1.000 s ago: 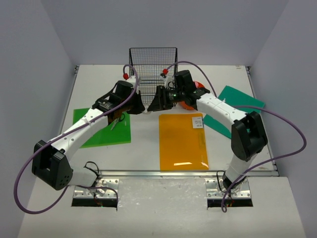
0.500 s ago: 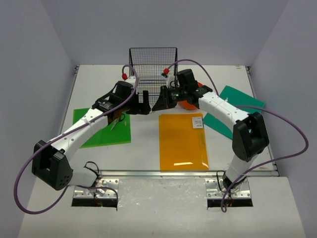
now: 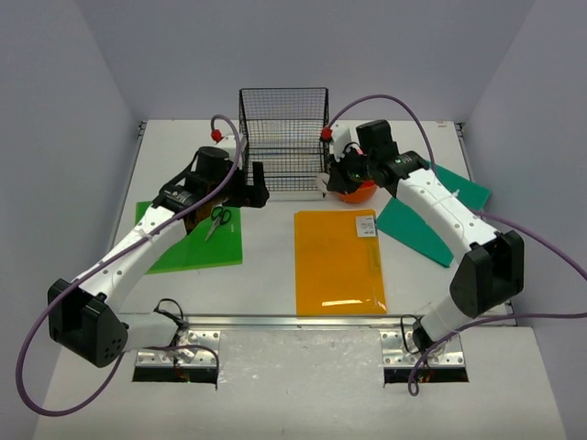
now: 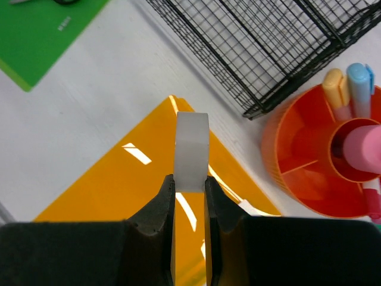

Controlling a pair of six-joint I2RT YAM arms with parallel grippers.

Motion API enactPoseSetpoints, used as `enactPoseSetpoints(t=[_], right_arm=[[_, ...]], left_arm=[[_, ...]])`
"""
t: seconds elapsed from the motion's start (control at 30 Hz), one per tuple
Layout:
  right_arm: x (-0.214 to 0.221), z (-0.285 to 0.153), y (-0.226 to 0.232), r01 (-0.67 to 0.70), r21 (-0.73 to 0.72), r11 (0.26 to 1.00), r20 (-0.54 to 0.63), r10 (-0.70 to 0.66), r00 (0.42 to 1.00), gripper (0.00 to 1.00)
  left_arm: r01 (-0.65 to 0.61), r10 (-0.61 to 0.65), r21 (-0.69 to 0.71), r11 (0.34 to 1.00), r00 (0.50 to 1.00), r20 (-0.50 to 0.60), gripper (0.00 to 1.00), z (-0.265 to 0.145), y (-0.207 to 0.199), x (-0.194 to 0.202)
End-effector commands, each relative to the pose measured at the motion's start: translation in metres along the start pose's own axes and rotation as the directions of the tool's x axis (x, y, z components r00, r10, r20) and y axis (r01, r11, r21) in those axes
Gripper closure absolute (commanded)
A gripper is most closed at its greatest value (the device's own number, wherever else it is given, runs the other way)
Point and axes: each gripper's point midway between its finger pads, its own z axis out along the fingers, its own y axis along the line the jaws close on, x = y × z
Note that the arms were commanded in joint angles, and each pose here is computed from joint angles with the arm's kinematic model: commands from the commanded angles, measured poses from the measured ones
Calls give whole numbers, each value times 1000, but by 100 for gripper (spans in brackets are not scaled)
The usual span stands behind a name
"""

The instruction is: Organize the desk

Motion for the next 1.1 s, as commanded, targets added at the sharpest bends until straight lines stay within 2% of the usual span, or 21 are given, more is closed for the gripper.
enactPoseSetpoints(t=[0.0, 0.17, 0.43, 0.7, 0.87, 1.07], right_arm=[[-4, -5, -39, 125, 125, 984, -58, -118, 991, 100], [4, -1, -68, 128, 181, 975, -106, -110, 988, 100], [13, 14, -88, 84, 210, 974, -136, -56, 989, 100], [6, 31, -105, 62, 241, 969, -139, -29, 990, 98], [9, 37, -111, 58, 250, 967, -153, -19, 988, 94], [13, 39, -115, 50, 270, 962, -170, -4, 985, 83]], left_arm=[[-21, 21, 6, 1000, 999, 35, 0, -5, 0, -6], [-21, 21, 12, 1000, 999, 31, 0, -5, 0, -2], [-15, 15, 10, 1000, 1000, 23, 0, -2, 1, 1], [-1, 3, -56, 998, 999, 35, 0, 0, 12, 0], [-1, 3, -58, 998, 999, 34, 0, 0, 13, 1], [-1, 3, -66, 998, 1000, 31, 0, 2, 15, 3]])
